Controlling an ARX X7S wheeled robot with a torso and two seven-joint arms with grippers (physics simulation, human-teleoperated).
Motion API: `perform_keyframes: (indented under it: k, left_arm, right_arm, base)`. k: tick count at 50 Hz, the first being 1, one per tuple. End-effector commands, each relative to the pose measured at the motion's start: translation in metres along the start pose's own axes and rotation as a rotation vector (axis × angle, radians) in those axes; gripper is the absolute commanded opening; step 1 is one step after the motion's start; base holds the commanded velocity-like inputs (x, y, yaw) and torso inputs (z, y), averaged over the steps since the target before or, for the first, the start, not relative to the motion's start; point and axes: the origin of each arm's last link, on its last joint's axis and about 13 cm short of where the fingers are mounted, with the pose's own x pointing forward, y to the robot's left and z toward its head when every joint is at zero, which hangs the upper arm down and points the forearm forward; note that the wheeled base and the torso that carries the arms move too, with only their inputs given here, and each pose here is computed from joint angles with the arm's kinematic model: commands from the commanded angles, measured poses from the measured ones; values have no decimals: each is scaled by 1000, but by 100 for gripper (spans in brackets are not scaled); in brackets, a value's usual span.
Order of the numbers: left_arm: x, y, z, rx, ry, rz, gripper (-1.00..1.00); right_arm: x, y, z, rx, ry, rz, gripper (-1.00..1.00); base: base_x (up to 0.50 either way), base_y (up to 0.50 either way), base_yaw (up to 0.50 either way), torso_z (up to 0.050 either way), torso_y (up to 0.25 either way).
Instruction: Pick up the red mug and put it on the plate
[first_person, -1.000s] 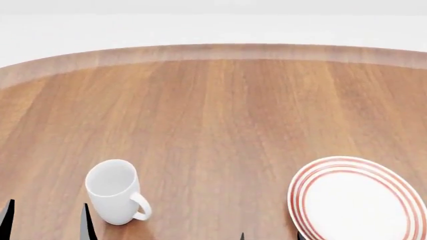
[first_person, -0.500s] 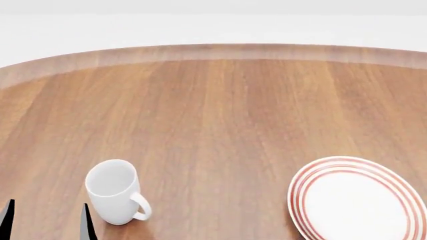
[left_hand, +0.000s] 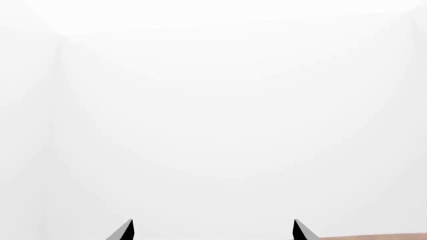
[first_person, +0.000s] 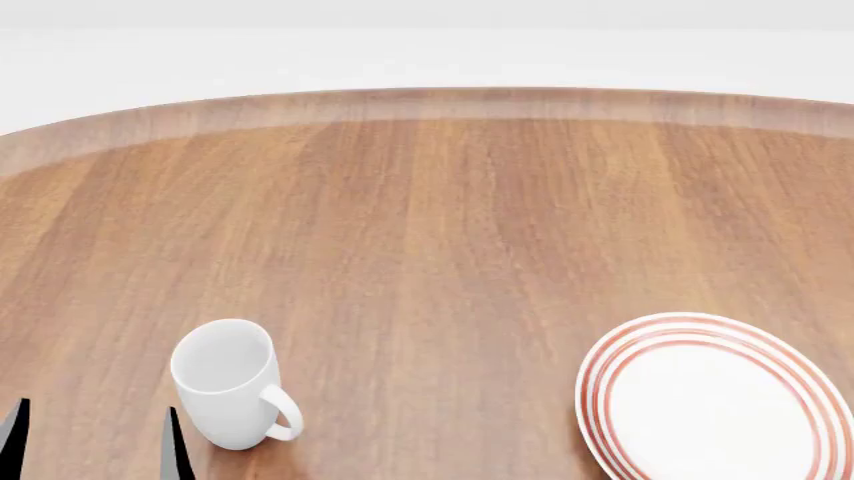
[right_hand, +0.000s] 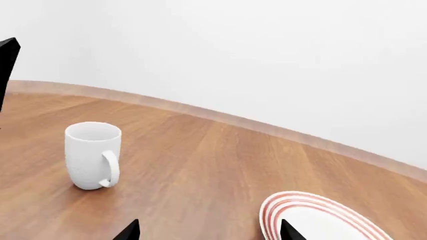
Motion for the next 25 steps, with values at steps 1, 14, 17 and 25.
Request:
perform_keyframes:
  k: [1,14,17,25]
  left_arm:
    - [0,0,0,2,1,-1,100]
    - [0,0,0,3,3,-3,100]
    - [0,0,0,2,3,-1,100]
    - [0,0,0,4,5,-2,100]
  right_arm:
    - [-26,2,-1,-9,-8,34,100]
    - [-37,2,-12,-14,-1,40,100]
    - [-39,3,-17,-13,4,41,100]
    - [-40,3,-28,-2,20,26,100]
  base:
    - [0,0,0,0,0]
    - [0,0,0,0,0]
    - [0,0,0,0,0]
    - [0,0,0,0,0]
